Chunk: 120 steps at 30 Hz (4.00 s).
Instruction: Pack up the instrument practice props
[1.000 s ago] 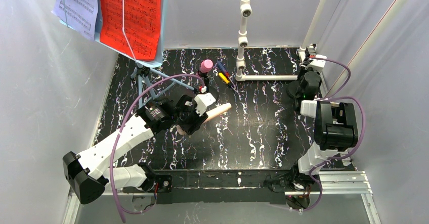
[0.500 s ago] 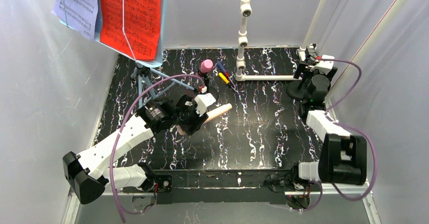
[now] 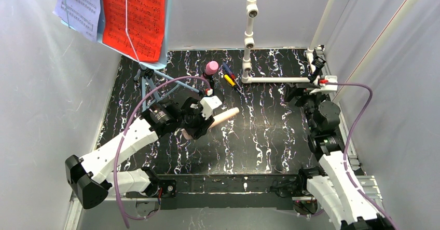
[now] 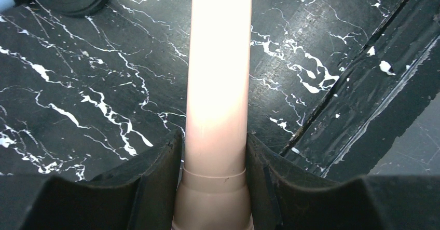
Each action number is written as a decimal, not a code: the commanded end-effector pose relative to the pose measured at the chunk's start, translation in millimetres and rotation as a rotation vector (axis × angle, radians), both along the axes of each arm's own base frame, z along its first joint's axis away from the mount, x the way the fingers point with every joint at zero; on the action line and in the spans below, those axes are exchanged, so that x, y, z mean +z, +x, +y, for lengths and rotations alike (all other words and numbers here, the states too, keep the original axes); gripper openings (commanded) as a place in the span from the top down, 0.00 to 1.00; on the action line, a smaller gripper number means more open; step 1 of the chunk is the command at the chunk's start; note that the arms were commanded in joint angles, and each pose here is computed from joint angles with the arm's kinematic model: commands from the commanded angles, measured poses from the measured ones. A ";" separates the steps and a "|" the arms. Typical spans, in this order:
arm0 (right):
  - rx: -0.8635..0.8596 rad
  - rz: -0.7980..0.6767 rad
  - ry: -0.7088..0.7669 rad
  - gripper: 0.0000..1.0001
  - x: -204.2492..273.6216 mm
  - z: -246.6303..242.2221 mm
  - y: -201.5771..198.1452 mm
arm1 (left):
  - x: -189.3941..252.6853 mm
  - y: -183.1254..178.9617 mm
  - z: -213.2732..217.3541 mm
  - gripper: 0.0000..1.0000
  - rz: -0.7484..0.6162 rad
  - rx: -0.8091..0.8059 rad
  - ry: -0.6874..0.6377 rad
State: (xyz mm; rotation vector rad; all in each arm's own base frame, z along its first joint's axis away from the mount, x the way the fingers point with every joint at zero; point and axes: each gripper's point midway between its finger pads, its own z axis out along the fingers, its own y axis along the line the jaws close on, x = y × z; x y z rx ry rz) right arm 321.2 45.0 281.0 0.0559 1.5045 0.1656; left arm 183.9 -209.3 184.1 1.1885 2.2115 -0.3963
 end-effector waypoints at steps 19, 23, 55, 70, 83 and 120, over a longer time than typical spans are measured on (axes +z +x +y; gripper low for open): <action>0.638 0.248 0.680 0.02 -61.0 172.6 -92.4 | -2.9 4.5 -44.5 1.00 0.109 0.078 -0.200; 0.631 0.254 0.753 0.02 -63.0 201.7 -103.4 | -1.6 3.0 -52.9 1.00 0.126 0.078 -0.252; 0.497 0.226 1.040 0.99 -59.3 227.6 -86.8 | 4.4 13.0 -40.5 0.64 0.051 0.130 -0.227; 0.579 0.309 0.628 0.46 -74.3 250.6 -87.6 | -2.1 16.6 -37.7 1.00 0.057 0.146 -0.190; 0.948 0.526 -0.241 0.02 -148.6 262.4 -136.8 | 20.6 50.4 28.1 0.47 -0.162 0.433 -0.089; 1.350 0.453 -1.572 0.37 -251.2 342.7 -149.7 | 95.0 62.4 124.4 0.30 -0.460 0.813 -0.372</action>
